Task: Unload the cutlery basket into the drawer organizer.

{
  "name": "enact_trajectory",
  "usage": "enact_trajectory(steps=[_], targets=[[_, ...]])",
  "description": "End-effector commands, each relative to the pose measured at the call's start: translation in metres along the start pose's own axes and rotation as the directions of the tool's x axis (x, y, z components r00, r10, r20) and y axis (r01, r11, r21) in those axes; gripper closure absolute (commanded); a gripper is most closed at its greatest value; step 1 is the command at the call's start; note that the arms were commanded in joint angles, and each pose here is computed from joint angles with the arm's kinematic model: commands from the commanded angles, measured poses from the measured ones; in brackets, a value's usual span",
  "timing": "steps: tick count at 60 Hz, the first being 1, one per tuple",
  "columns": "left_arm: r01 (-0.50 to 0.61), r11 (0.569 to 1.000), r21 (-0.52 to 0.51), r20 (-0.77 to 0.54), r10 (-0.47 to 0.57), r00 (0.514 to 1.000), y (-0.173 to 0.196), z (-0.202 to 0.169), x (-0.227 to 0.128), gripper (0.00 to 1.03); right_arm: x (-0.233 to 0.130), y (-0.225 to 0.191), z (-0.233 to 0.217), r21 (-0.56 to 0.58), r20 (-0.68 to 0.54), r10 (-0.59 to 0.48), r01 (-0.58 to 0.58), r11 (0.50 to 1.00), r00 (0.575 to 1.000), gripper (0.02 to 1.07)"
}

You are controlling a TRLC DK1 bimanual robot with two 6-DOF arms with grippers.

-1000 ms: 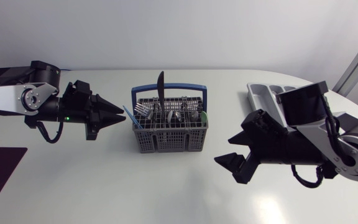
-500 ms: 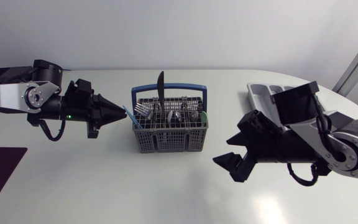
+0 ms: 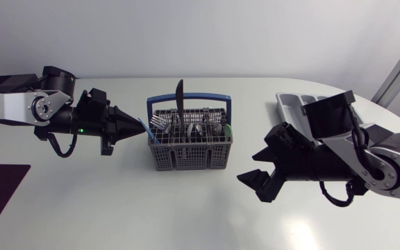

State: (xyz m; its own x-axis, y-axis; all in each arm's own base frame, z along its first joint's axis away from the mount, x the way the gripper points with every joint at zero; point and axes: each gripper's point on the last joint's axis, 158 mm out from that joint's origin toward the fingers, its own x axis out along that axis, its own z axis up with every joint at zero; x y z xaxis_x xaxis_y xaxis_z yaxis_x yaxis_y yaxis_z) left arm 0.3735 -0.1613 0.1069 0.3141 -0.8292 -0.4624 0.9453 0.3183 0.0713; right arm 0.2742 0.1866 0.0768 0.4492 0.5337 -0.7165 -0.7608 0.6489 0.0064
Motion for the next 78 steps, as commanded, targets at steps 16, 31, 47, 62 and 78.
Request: enact_trajectory(steps=[16, 31, 47, 62, 78], targets=[[0.021, 0.999, 0.028, 0.022, -0.022, 1.0, 0.004, 0.011, 0.007, 0.83, 0.001, -0.002, 0.007, 0.001, 0.011, -0.005, 0.005, 1.0, 1.0, 0.15], [0.067, 0.996, -0.067, 0.0, -0.067, 0.998, 0.003, 0.007, 0.015, 0.87, 0.001, -0.001, 0.006, 0.003, 0.01, -0.005, 0.005, 1.0, 1.0, 0.15], [0.109, 0.988, -0.114, -0.03, -0.113, 0.993, 0.0, 0.002, 0.017, 0.93, 0.002, -0.001, 0.005, 0.003, 0.008, -0.004, 0.004, 1.0, 1.0, 0.15], [0.102, 0.989, -0.103, -0.035, -0.107, 0.994, -0.002, 0.008, 0.012, 0.97, 0.004, -0.002, 0.007, 0.003, 0.011, -0.004, 0.004, 1.0, 1.0, 0.15], [0.068, 0.996, -0.055, -0.02, -0.07, 0.997, -0.006, 0.037, -0.013, 0.97, 0.0, 0.0, 0.012, -0.004, 0.021, -0.002, 0.002, 1.0, 1.0, 0.15]])
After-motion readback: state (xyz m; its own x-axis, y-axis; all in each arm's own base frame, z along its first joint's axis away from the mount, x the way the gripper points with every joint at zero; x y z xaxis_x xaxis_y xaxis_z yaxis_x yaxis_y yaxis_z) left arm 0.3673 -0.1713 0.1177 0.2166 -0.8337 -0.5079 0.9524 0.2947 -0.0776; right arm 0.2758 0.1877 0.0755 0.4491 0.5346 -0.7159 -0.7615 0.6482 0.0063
